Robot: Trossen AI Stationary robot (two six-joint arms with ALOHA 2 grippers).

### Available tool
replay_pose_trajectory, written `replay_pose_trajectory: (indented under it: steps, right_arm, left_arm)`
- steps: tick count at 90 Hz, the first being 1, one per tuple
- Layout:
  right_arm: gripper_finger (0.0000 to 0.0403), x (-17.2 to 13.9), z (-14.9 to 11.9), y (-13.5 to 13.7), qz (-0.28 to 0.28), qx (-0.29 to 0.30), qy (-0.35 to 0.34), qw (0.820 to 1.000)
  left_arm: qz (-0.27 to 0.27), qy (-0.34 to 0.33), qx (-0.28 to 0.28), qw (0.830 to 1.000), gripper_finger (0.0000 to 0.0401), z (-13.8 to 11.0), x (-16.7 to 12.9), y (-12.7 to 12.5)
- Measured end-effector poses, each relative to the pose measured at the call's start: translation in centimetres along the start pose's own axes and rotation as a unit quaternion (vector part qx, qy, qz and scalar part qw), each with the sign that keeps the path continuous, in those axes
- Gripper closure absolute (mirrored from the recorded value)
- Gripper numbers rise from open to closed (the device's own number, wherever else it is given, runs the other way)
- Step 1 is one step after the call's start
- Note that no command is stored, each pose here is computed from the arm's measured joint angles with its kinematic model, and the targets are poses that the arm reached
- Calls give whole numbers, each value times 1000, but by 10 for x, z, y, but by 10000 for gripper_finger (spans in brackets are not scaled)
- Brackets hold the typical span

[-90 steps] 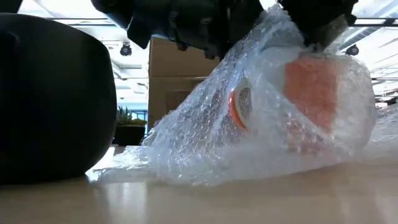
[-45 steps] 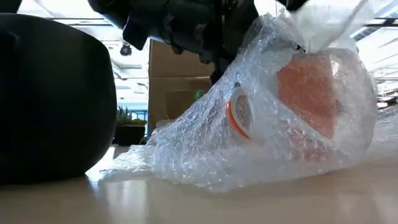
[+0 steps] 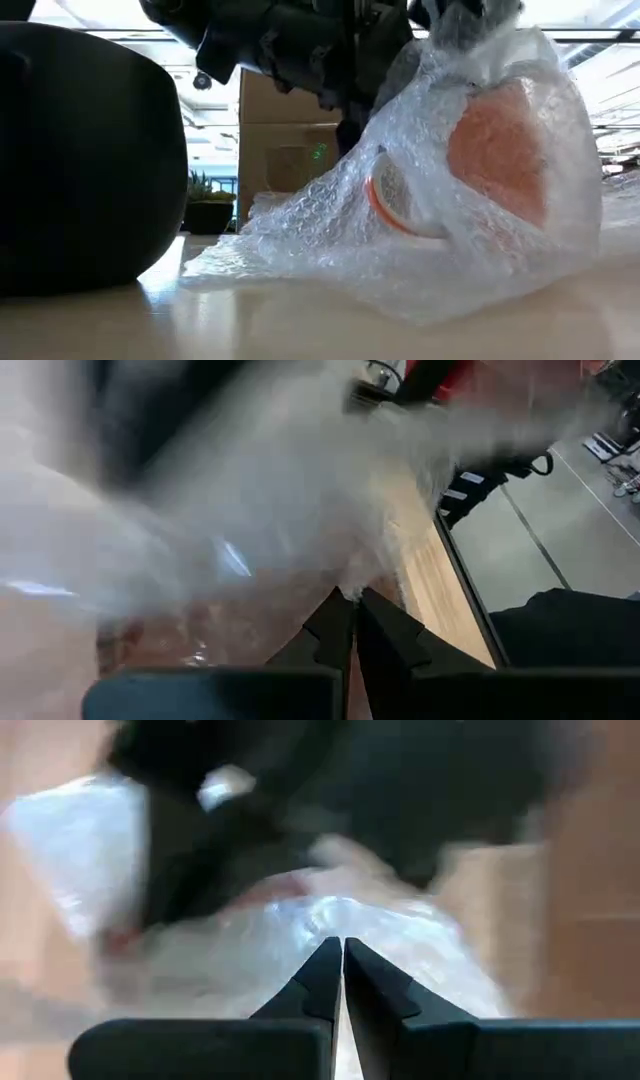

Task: Wrap mug
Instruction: Wrap the orange mug with the bubble wrap on top

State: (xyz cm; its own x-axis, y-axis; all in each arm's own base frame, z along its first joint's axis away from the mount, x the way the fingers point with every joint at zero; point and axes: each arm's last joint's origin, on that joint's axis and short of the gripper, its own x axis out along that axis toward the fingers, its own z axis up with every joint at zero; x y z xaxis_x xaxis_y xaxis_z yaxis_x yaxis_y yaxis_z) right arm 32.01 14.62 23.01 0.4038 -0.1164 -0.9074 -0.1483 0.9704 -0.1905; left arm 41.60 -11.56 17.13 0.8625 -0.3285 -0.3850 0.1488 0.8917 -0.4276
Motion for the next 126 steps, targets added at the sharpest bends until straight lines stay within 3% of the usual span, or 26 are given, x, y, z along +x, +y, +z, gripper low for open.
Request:
replay_pose_trajectory:
  steps: [24, 52, 71, 81, 95, 103, 112, 126]
  right_arm:
    - [401, 33, -7, 23, 12, -7, 29, 999]
    - [401, 37, -10, 24, 28, -6, 43, 999]
    - [401, 37, -10, 24, 26, 4, 44, 999]
    - [401, 38, -12, 25, 25, 3, 46, 999]
    - [401, 38, -11, 25, 25, 1, 45, 999]
    - [401, 38, -12, 25, 24, 0, 45, 999]
    - [401, 38, -12, 25, 23, 0, 45, 999]
    - [401, 38, -11, 25, 21, 0, 43, 999]
  left_arm:
    - [-1, -5, -2, 1000, 401, 3, -2, 0]
    - [-12, -21, 8, 1000, 390, 24, -22, -12]
    - [1, 49, 11, 999, 297, 44, -41, -1]
    - [8, 99, 26, 995, 240, 64, -61, -10]
    - [92, 185, 45, 977, 190, 82, -101, -23]
    - [141, 220, 32, 965, 179, 77, -114, -27]
    - [166, 225, 25, 960, 179, 58, -109, -30]
    - [124, 136, 41, 982, 202, 25, -74, -27]
